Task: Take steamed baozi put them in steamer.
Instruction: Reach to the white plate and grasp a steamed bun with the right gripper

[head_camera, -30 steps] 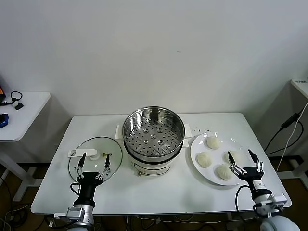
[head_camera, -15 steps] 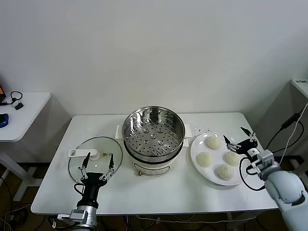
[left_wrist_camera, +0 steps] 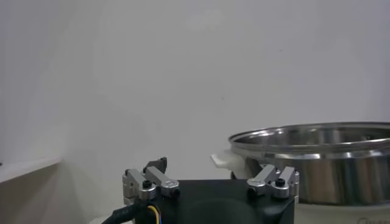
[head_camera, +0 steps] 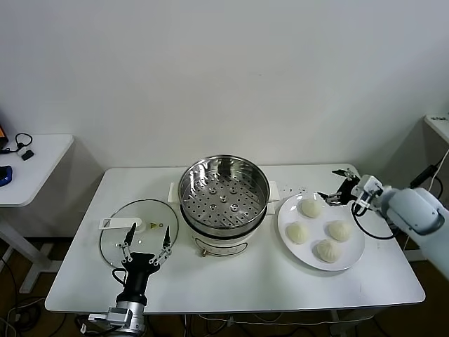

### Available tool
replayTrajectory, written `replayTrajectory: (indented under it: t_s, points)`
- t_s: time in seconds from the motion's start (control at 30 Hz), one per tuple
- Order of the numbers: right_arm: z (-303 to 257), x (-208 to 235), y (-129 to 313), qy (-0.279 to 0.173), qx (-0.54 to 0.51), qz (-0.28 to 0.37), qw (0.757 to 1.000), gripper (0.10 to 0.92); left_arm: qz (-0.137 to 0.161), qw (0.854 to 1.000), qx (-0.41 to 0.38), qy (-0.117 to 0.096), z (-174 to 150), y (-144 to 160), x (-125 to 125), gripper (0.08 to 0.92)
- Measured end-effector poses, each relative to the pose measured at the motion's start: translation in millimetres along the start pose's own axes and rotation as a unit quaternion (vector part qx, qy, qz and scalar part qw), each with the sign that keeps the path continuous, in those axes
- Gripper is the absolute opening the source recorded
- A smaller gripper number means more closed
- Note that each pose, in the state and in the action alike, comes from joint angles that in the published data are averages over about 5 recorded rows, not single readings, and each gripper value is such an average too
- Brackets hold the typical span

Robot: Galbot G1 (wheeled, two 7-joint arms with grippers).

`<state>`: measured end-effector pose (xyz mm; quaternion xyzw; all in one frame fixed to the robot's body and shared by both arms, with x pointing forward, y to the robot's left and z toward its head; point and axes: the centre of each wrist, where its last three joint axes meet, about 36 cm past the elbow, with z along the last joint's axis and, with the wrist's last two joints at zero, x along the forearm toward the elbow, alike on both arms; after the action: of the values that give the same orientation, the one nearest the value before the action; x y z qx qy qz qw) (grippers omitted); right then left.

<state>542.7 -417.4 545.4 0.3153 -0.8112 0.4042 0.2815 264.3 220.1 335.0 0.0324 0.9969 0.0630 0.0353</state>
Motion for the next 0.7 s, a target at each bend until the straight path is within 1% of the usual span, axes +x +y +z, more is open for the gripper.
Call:
replayTrajectory:
  t_s: [0.17,0.33,0.6,0.7]
  points:
    - [-17.1,2.8,-35.1,0.018,0.047,-0.048,0.998,0.823,0.002,1.0,-0.001,-0.001,2.0,-0.5,0.8,0.823]
    - [-29.2,4.0,-59.7,0.041,0.093,-0.099,0.99,0.823,0.008,1.0,-0.002,-0.001,3.9,-2.9,1.1,0.823]
    - [-27.7,-10.9,-74.8,0.099,0.143,-0.186,0.967,0.823,0.014,1.0,-0.003,-0.004,7.2,-6.0,1.5,0.823]
    - [-29.1,-18.0,-80.0,0.115,0.153,-0.206,0.96,0.823,0.015,1.0,-0.004,-0.004,8.0,-5.9,1.4,0.823]
